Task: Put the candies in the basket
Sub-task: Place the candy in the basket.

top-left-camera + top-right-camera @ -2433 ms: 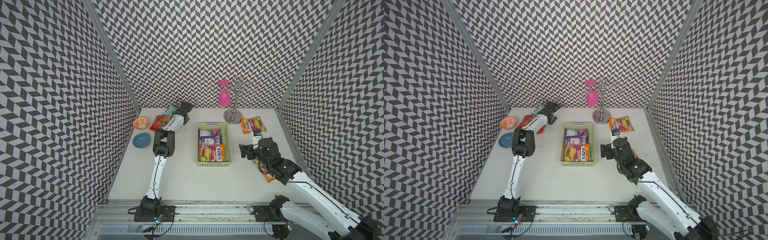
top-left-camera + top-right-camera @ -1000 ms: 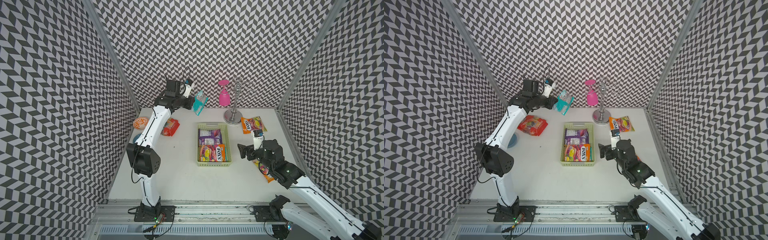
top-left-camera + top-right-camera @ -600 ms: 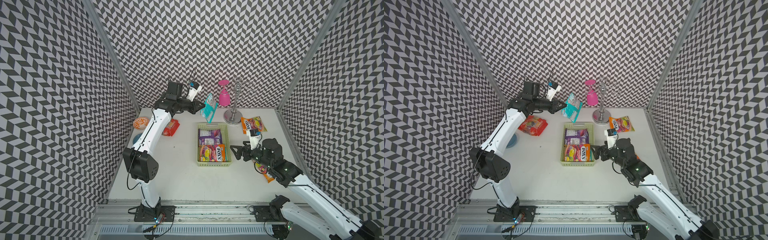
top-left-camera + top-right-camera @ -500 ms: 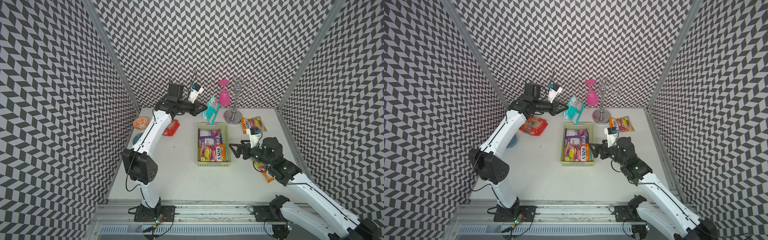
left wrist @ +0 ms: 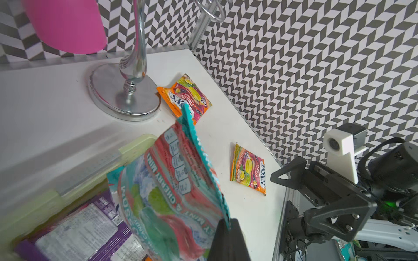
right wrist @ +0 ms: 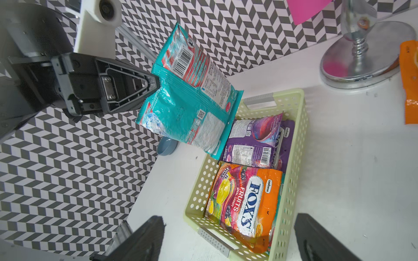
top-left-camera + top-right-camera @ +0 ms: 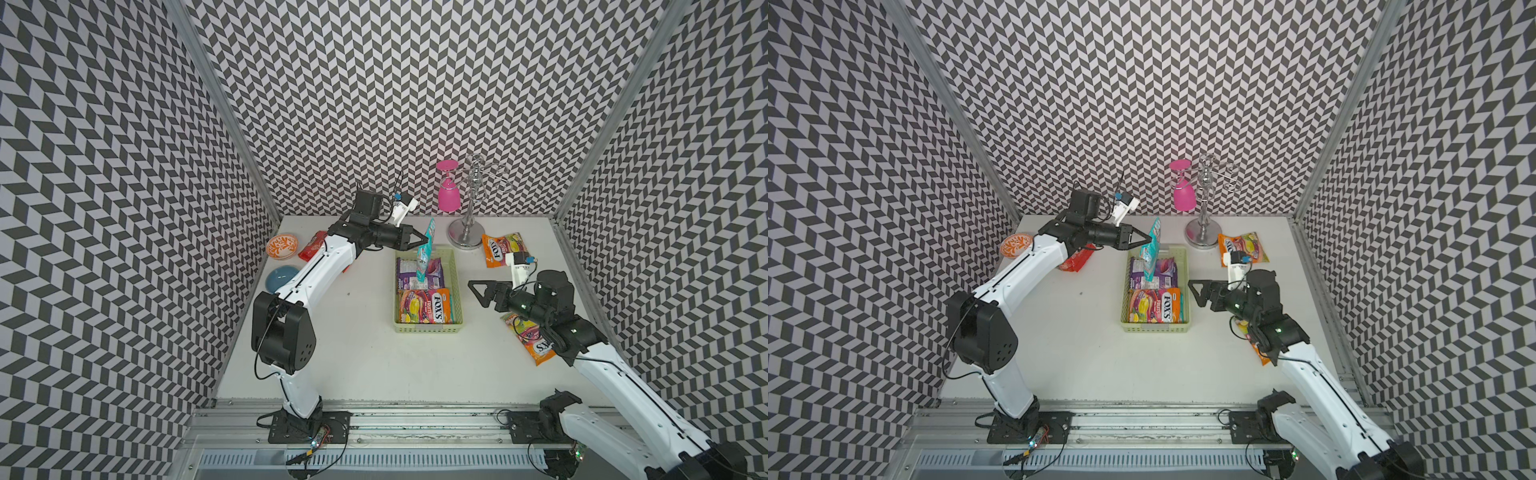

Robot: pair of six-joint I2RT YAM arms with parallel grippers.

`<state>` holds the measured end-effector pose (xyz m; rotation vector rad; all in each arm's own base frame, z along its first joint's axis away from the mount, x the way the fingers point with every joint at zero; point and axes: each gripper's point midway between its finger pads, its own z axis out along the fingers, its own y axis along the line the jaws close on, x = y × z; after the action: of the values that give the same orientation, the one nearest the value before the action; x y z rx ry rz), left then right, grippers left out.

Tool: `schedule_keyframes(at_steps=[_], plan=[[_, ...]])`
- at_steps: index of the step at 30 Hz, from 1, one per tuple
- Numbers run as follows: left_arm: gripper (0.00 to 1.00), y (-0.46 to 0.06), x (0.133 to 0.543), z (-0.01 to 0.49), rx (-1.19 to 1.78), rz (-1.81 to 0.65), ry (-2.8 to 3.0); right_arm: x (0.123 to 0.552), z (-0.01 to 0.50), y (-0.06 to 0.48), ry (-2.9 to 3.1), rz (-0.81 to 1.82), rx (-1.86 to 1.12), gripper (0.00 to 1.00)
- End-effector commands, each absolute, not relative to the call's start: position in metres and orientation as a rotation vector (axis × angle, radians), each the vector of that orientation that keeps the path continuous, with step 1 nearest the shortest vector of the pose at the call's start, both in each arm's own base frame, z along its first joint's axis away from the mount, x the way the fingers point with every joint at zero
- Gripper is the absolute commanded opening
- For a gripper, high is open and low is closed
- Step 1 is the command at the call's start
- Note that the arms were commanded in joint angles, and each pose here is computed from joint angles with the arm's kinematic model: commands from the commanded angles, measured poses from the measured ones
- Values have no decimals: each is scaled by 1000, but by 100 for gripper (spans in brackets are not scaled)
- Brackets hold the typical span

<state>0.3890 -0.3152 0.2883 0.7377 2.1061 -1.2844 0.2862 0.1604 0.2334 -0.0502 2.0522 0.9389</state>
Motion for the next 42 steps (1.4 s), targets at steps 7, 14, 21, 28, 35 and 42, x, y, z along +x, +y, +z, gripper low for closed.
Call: schedule_keyframes(at_steps=[7, 14, 21, 28, 35, 42], plan=[[0, -361, 390, 289, 811, -1342, 2050, 280, 227, 143, 2066, 917, -42, 94], [0, -369, 402, 263, 783, -1339, 2110, 279, 223, 139, 2073, 921, -31, 94], [0, -364, 415, 251, 732, -1264, 2154, 280, 217, 137, 2079, 926, -29, 94], [0, -341, 427, 228, 639, -1195, 2226, 282, 209, 139, 2096, 942, -33, 94], [0, -305, 438, 197, 534, -1074, 2307, 281, 199, 148, 2119, 990, -86, 92], [20, -288, 426, 190, 513, -1016, 2328, 283, 193, 157, 2159, 1057, -113, 88]])
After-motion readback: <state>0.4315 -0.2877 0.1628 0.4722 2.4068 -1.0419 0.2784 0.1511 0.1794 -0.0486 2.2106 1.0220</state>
